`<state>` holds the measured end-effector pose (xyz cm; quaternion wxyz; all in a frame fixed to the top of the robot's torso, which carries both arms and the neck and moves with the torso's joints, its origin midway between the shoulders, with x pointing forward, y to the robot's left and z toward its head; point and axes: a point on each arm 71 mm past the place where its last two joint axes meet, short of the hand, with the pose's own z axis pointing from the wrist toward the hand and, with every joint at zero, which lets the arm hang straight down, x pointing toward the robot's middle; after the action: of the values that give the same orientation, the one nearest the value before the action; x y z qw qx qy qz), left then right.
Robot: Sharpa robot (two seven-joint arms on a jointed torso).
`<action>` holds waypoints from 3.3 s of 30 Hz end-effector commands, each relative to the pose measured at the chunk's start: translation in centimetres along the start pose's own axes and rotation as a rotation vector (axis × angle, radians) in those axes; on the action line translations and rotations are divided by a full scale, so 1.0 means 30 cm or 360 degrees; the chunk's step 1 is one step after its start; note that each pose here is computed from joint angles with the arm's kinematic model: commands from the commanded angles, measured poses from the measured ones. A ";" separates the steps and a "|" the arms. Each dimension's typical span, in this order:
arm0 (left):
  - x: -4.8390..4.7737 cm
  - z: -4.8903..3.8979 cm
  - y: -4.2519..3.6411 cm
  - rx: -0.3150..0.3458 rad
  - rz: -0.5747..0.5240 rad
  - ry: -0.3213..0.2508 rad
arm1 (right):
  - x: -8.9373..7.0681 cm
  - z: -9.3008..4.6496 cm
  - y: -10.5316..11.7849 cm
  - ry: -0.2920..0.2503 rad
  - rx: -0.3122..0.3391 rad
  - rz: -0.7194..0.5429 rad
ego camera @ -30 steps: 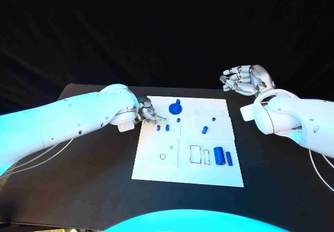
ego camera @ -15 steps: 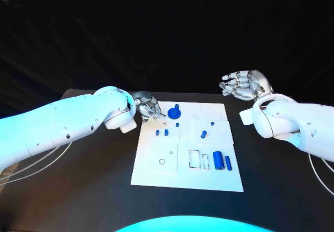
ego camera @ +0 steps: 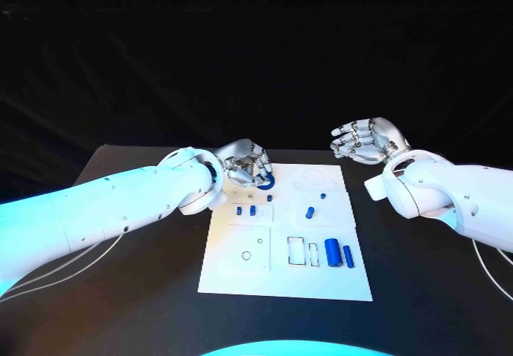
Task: Assemble the parts on the task board
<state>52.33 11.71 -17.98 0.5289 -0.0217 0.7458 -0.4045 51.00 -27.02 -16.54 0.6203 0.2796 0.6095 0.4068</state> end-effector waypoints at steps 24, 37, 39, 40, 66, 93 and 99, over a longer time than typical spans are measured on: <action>0.155 0.122 0.010 0.0001 0.0577 0.0360 | 0.033 0.003 0.016 0.0084 -0.0032 -0.0040; 0.176 0.130 0.031 -0.0032 0.0589 0.0322 | 0.037 0.001 0.020 0.0088 -0.0034 -0.0032; 0.176 0.130 0.033 -0.0036 0.0590 0.0321 | 0.038 0.001 0.020 0.0089 -0.0034 -0.0031; 0.177 0.130 0.034 -0.0038 0.0590 0.0321 | 0.038 0.001 0.020 0.0089 -0.0034 -0.0030; 0.176 0.127 0.040 -0.0071 0.0592 0.0322 | 0.039 0.001 0.021 0.0092 -0.0034 -0.0023; 0.207 0.137 0.048 -0.0097 0.0601 0.0372 | 0.043 -0.002 0.025 0.0096 -0.0038 -0.0019; 0.206 0.138 0.048 -0.0090 0.0600 0.0344 | 0.043 -0.002 0.026 0.0095 -0.0039 -0.0019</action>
<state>53.88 7.38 -23.11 0.5234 0.1412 0.7891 -0.2888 50.77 -25.71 -16.61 0.6089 0.2618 0.6240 0.4140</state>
